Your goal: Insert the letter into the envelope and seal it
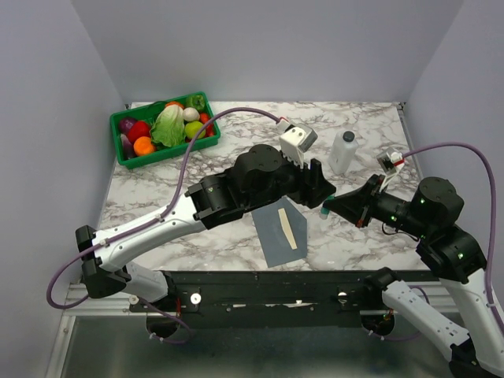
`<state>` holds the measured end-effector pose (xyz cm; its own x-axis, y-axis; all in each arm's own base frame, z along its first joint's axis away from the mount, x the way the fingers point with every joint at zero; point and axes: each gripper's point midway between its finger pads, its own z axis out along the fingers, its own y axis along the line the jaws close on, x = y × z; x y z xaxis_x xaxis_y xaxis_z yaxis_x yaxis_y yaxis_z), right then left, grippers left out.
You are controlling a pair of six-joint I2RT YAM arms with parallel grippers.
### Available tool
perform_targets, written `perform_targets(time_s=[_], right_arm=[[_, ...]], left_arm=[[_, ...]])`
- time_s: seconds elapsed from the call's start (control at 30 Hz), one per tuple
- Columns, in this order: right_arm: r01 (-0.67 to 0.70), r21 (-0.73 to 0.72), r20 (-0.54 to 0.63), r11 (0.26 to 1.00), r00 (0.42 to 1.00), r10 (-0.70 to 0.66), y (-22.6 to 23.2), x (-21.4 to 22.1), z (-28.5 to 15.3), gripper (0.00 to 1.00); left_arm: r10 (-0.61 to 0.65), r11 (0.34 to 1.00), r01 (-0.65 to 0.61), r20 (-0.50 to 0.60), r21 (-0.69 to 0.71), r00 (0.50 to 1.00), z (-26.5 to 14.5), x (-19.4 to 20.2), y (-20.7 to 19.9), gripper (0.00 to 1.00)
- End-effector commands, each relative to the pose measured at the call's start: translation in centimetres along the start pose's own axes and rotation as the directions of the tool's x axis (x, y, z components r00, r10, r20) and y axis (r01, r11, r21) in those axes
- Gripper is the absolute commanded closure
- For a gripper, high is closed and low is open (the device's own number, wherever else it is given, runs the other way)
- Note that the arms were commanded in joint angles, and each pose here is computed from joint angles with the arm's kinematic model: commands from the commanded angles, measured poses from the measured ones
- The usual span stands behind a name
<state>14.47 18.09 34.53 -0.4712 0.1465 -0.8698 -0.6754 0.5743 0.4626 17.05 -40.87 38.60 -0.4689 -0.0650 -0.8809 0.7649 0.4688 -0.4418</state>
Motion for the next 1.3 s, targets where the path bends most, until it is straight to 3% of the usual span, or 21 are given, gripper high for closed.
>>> perform_targets(time_s=[0.0, 0.6, 0.7, 0.73, 0.8, 0.83, 0.9, 1.0, 1.17, 1.27], right_arm=[[0.028, -0.028, 0.011, 0.999, 1.0, -0.027, 0.8, -0.3, -0.5, 0.99], [0.026, -0.039, 0.024, 0.999, 0.999, -0.025, 1.0, -0.5, -0.6, 0.99], [0.028, -0.041, 0.028, 0.999, 0.999, -0.027, 1.1, -0.6, -0.7, 0.99], [0.03, -0.042, 0.032, 0.999, 0.999, -0.029, 1.2, -0.7, -0.8, 0.99], [0.03, -0.04, 0.03, 0.999, 0.999, -0.029, 1.1, -0.6, -0.7, 0.99], [0.032, -0.037, 0.031, 0.999, 0.999, -0.031, 1.1, -0.6, -0.7, 0.99], [0.035, -0.035, 0.035, 0.999, 0.999, -0.034, 1.0, -0.7, -0.8, 0.99], [0.031, -0.017, 0.042, 0.999, 0.999, -0.03, 0.7, -0.6, -0.7, 0.96], [0.022, -0.008, 0.07, 1.0, 0.997, -0.021, 0.3, -0.7, -0.4, 0.71], [0.001, -0.032, 0.079, 0.999, 0.997, 0.001, 0.4, -0.3, -0.1, 0.65]], left_arm=[[0.038, 0.998, -0.038, -0.003, -0.045, 0.999, 0.0, -0.5, 0.1, 0.33], [0.047, 0.999, -0.047, -0.046, 0.001, 0.998, 1.3, 1.1, -1.4, 0.34], [0.045, 0.999, -0.045, -0.049, 0.003, 0.998, 1.5, 1.3, -1.4, 0.43], [0.046, 0.999, -0.045, -0.051, 0.005, 0.998, 1.5, 1.3, -1.4, 0.55], [0.043, 0.999, -0.043, -0.05, 0.009, 0.998, 1.5, 1.3, -1.4, 0.67], [0.042, 0.999, -0.042, -0.05, 0.012, 0.998, 1.6, 1.3, -1.5, 0.84], [0.034, 0.999, -0.033, -0.047, 0.017, 0.998, 1.6, 1.3, -1.7, 1.0], [0.019, 1.0, -0.019, -0.03, 0.019, 0.999, 1.5, 1.1, -1.7, 1.0], [-0.036, 0.999, 0.036, 0.025, 0.005, 0.999, 1.2, 0.3, -1.6, 1.0], [-0.062, 0.998, 0.062, 0.065, -0.002, 0.996, 0.9, -0.4, -1.4, 1.0]])
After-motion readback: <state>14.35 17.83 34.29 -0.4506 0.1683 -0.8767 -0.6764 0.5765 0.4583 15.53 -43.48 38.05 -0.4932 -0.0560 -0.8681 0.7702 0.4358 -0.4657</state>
